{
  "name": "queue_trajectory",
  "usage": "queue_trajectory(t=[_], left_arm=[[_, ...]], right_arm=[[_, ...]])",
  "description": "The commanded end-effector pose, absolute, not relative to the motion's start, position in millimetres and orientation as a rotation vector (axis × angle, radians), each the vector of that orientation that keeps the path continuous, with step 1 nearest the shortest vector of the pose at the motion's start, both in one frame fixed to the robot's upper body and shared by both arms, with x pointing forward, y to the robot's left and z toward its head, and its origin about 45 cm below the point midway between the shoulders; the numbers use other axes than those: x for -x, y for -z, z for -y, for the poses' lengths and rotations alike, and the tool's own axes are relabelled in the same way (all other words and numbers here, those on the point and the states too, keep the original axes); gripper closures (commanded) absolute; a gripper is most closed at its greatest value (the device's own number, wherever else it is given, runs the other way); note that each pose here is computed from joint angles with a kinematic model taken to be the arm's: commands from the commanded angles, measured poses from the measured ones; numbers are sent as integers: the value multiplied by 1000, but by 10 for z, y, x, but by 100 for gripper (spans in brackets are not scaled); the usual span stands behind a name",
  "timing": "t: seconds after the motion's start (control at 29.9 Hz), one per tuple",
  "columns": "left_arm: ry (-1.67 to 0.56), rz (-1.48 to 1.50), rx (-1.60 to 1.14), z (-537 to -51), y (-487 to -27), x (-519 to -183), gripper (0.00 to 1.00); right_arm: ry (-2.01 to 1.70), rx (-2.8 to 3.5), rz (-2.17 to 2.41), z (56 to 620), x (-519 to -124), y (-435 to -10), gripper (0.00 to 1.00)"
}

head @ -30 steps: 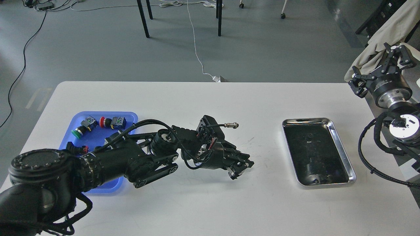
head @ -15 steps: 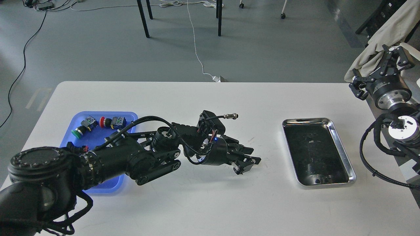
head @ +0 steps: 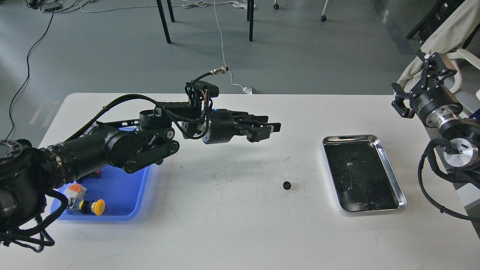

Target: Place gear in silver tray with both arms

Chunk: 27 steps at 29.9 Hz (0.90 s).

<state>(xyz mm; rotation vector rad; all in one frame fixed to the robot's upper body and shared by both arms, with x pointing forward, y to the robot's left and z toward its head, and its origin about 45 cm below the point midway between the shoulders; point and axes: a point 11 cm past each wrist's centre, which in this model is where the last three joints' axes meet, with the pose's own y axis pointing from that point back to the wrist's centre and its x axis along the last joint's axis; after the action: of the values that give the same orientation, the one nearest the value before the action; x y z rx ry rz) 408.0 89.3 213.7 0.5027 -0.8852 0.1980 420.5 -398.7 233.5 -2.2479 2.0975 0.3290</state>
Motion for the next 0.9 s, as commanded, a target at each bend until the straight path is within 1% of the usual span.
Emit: queue_trajectory(t=[0.0, 0.23, 0.37, 0.5, 0.57, 0.63, 0.7, 0.8, 0.87], left_arm=[[-294, 841, -499, -1154, -2274, -4229, 36], [-444, 794, -499, -1627, -2479, -4424, 31], [-576, 735, -484, -2006, -2635, -4558, 22], [-715, 657, -469, -2422, -2725, -4647, 14], [-785, 612, -444, -2598, -2779, -4676, 13], [-866, 543, -415, -2828, -2775, -4665, 10], [-944, 460, -378, -3010, -2709, -4631, 2], [-993, 395, -354, -3134, -2636, -4595, 2], [-1023, 367, -367, -3266, -2557, -4559, 2]], right_arm=[[-211, 2486, -2036, 3832, -4126, -2351, 1], [-52, 2805, -1956, 3749, -4016, -2374, 1], [77, 3007, -1790, 3517, -3962, -2498, 1], [228, 3152, -1691, 3430, -3949, -2549, 1], [272, 3193, -1654, 3390, -3957, -2578, 1], [317, 3270, -1563, 3290, -3961, -2584, 1], [427, 3369, -1464, 3210, -3962, -2598, 1], [532, 3454, -1351, 3097, -3960, -2619, 1], [581, 3521, -1254, 2983, -3936, -2562, 1]])
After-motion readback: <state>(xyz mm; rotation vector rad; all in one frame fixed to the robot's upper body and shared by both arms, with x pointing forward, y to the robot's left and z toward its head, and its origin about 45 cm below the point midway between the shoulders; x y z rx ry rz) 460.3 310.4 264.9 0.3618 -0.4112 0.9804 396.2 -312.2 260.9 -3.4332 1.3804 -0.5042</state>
